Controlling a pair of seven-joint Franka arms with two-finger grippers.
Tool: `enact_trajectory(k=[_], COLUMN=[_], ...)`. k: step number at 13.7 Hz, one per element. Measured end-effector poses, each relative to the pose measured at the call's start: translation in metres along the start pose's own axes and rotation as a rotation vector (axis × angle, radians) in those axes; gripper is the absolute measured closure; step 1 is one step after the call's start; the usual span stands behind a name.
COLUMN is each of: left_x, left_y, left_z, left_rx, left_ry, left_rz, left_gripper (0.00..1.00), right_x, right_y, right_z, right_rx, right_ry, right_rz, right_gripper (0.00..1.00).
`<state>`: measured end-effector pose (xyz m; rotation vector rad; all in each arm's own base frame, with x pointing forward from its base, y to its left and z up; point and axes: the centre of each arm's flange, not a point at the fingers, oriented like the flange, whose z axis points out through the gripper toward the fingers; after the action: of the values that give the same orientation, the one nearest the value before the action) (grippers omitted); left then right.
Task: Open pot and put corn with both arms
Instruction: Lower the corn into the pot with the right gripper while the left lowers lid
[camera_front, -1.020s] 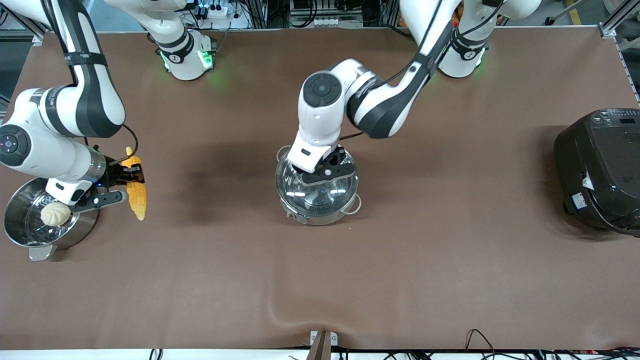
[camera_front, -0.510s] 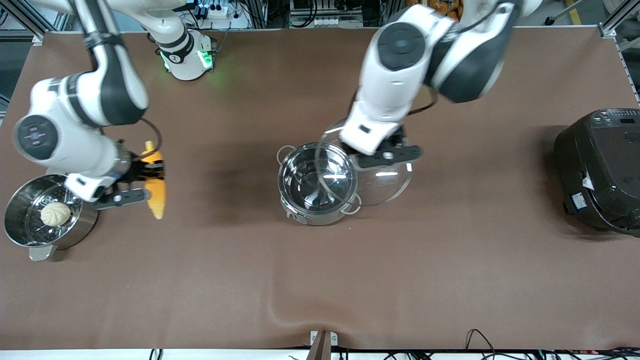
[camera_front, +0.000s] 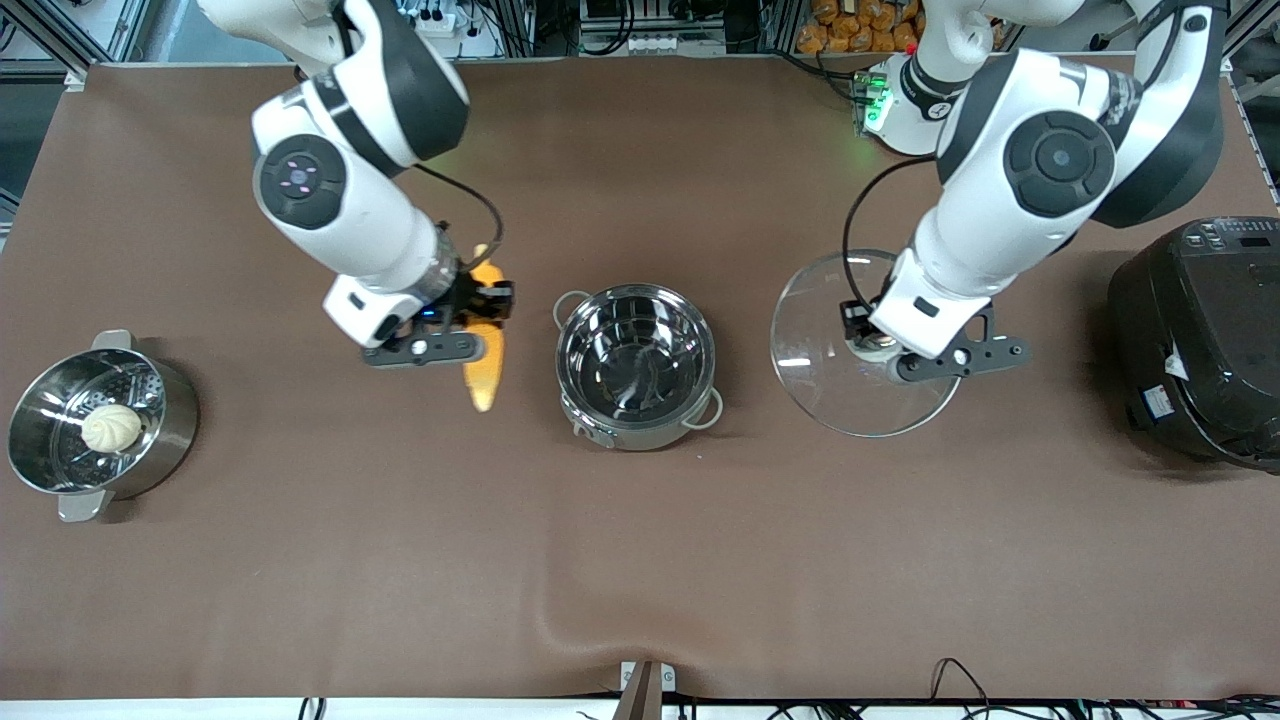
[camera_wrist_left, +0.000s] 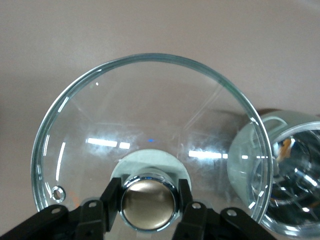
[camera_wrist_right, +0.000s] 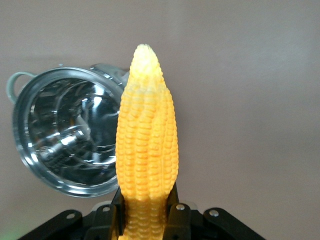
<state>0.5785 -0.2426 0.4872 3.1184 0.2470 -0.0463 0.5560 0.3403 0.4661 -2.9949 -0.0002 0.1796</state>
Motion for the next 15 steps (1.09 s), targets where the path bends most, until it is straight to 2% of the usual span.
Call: enact_trajectory(k=[3,5,6,9,12,15], left_x=[-0.006,-0.006,-0.005,-0.012,-0.009,0.002], left_y=[-0.028,-0.053,-0.065,-0.099,-0.141,-0.172], left_z=[0.061,0.099,0.116,0.177,0.221,0.251], left_rx=[0.014,0.024,0.017,-0.007,-0.007,-0.001], left_ry=[-0.023,-0.042,-0.029,0.029,0.053,0.055], left_rz=[-0.019,-0.03,-0.03,0.008,0.101,0.126], left_gripper=[0.49,0.49,0.49,0.49,0.49,0.49], right_x=[-0.013,-0.023,-0.026,-0.017,-0.005,-0.004], right_y=[-0.076,-0.126,-0.141,-0.148,-0.14,-0.138], right_z=[0.036,0.068,0.083,0.124,0.145,0.147], right_rx=[0.003,0.035,0.047,0.03,0.002,-0.002], right_ry=[-0.012,0.025,0.039,0.055,0.059,0.062], right_rz=[0.084,0.131,0.14,0.15,0.159,0.16], right_gripper=[0.66,0.66,0.66,0.66,0.66,0.43])
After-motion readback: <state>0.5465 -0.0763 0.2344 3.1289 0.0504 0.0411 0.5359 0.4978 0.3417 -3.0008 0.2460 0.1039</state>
